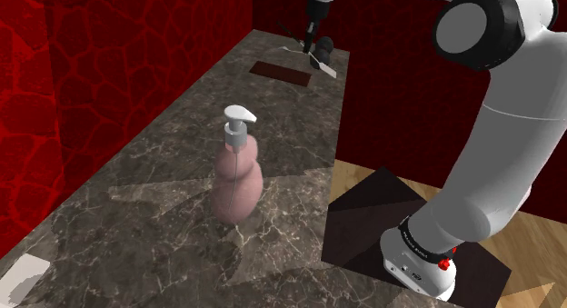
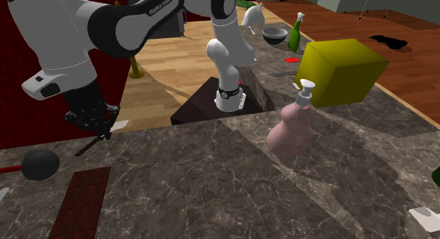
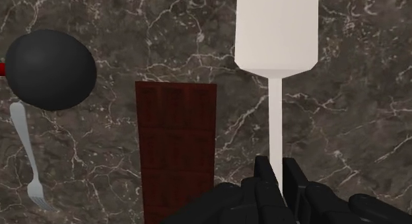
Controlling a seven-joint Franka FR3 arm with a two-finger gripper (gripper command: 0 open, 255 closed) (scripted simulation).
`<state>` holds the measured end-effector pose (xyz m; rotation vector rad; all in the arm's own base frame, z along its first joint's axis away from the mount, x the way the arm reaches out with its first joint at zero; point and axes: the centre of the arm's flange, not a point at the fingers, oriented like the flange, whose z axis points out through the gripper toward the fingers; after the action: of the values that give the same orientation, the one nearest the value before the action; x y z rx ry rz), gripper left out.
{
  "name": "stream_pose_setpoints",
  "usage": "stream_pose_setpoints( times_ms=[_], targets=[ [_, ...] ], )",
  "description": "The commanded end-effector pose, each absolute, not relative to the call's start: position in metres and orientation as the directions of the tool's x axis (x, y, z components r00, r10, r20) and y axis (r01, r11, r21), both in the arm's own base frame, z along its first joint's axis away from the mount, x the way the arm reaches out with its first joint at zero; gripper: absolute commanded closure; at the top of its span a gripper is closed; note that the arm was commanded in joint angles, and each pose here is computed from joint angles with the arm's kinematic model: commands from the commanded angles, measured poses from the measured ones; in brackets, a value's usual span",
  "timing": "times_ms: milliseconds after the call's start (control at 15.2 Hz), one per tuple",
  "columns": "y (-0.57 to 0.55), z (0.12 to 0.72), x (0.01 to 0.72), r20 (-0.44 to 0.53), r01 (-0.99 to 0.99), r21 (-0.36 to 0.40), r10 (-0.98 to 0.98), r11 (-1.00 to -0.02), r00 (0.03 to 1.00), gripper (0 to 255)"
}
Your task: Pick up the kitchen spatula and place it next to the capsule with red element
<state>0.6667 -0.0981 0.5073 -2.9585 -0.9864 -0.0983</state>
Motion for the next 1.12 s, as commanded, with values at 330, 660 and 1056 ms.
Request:
stream_pose_setpoints(
  times_ms=[330, 660, 1056],
  targets=[
    [-0.137, 0.486, 0.680, 0.066, 0.601, 0.000, 0.600, -0.799, 0.797, 255],
    [-0.137, 0.460, 0.680, 0.066, 0.601, 0.000, 0.600, -0.799, 0.797, 255],
    [-0.137, 0.428, 0.680, 0.066, 0.601, 0.000, 0.600, -0.799, 0.797, 255]
  ],
)
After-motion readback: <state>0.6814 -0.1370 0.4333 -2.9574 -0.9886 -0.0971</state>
